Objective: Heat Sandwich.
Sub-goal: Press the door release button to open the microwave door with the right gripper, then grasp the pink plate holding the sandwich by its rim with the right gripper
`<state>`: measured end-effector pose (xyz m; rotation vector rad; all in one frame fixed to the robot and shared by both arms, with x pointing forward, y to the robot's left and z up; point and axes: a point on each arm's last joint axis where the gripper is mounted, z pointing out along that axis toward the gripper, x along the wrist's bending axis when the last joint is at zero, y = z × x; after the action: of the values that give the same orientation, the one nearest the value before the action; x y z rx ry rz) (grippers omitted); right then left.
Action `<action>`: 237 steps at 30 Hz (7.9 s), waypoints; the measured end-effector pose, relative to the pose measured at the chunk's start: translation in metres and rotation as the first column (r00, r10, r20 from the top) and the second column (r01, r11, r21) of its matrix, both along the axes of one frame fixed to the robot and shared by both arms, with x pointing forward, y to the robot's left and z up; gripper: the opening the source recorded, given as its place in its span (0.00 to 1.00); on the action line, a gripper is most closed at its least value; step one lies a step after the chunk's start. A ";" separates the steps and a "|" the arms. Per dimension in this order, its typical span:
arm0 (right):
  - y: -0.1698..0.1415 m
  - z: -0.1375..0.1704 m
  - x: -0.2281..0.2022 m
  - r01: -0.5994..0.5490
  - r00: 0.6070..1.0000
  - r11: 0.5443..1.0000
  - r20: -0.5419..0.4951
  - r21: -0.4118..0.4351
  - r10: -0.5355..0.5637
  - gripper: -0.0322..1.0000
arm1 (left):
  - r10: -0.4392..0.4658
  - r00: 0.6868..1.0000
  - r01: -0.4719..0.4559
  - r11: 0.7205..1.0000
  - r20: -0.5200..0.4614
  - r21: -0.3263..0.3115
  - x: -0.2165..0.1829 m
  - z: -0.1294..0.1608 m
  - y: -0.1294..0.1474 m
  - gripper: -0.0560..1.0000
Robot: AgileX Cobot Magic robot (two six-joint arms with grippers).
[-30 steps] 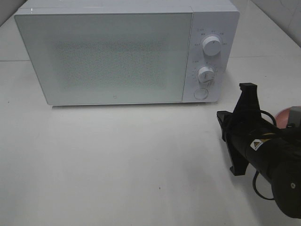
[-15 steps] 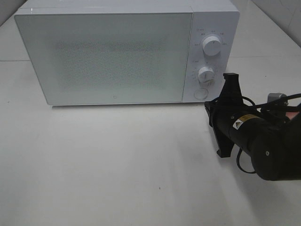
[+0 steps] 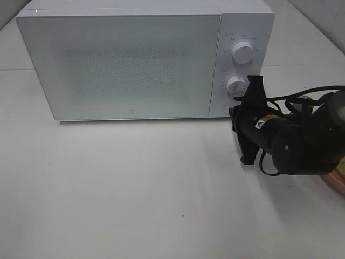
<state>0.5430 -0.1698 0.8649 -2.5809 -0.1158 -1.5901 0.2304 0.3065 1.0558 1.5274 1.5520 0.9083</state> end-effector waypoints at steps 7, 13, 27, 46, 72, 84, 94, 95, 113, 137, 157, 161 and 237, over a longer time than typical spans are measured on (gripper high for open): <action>0.002 -0.007 0.015 0.011 1.000 1.000 -0.007 0.003 -0.011 0.04 | 0.000 1.000 0.000 1.000 0.000 0.000 0.000 0.000 0.000 0.98; -0.001 -0.009 0.029 0.027 1.000 1.000 -0.007 -0.004 -0.027 0.04 | 0.000 1.000 0.000 1.000 0.000 0.000 0.000 0.000 0.000 0.98; -0.003 -0.010 0.031 0.032 0.999 0.999 0.004 -0.023 -0.032 0.04 | 0.000 1.000 0.000 1.000 0.000 0.000 0.000 0.000 0.000 0.98; 0.006 -0.019 0.044 0.053 0.998 0.999 0.022 -0.013 -0.052 0.04 | 0.000 1.000 0.000 1.000 0.000 0.000 0.000 0.000 0.000 0.98; 0.006 -0.017 0.043 0.049 0.999 0.999 0.001 -0.011 -0.049 0.04 | 0.000 1.000 0.000 1.000 0.000 0.000 0.000 0.000 0.000 0.98; -0.001 -0.005 0.032 0.009 1.000 0.999 -0.002 -0.031 -0.009 0.04 | 0.000 1.000 0.000 1.000 0.000 0.000 0.000 0.000 0.000 0.98; -0.011 0.005 0.001 -0.098 0.992 0.990 -0.084 -0.102 0.090 0.04 | 0.000 1.000 0.000 1.000 0.000 0.000 0.000 0.000 0.000 0.98; -0.012 0.006 -0.002 -0.107 0.991 0.988 -0.093 -0.114 0.097 0.04 | 0.000 1.000 0.000 1.000 0.000 0.000 0.000 0.000 0.000 0.98; -0.015 0.045 -0.054 -0.683 0.723 0.612 -0.487 -0.398 0.490 0.06 | 0.000 1.000 0.000 1.000 0.000 0.000 0.000 0.000 0.000 0.98; -0.034 0.104 -0.111 -0.823 0.148 -0.349 -0.763 -0.448 0.630 0.13 | 0.000 1.000 0.000 1.000 0.000 0.000 0.000 0.000 0.000 0.98; -0.076 0.144 -0.086 -0.861 0.247 -0.291 -0.843 -0.418 0.479 0.87 | 0.000 1.000 0.000 1.000 0.000 0.000 0.000 0.000 0.000 0.98; -0.086 0.144 -0.084 -0.870 0.266 -0.263 -0.846 -0.417 0.461 0.96 | 0.000 1.000 0.000 1.000 0.000 0.000 0.000 0.000 0.000 0.98; -0.116 0.028 -0.024 -0.949 0.172 -0.188 -0.916 -0.253 0.363 0.09 | 0.000 1.000 0.000 1.000 0.000 0.000 0.000 0.000 0.000 0.98</action>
<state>0.5187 -0.2860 0.8925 -2.1336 -2.5502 -0.0142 0.2304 0.3065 1.0558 1.5274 1.5520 0.9083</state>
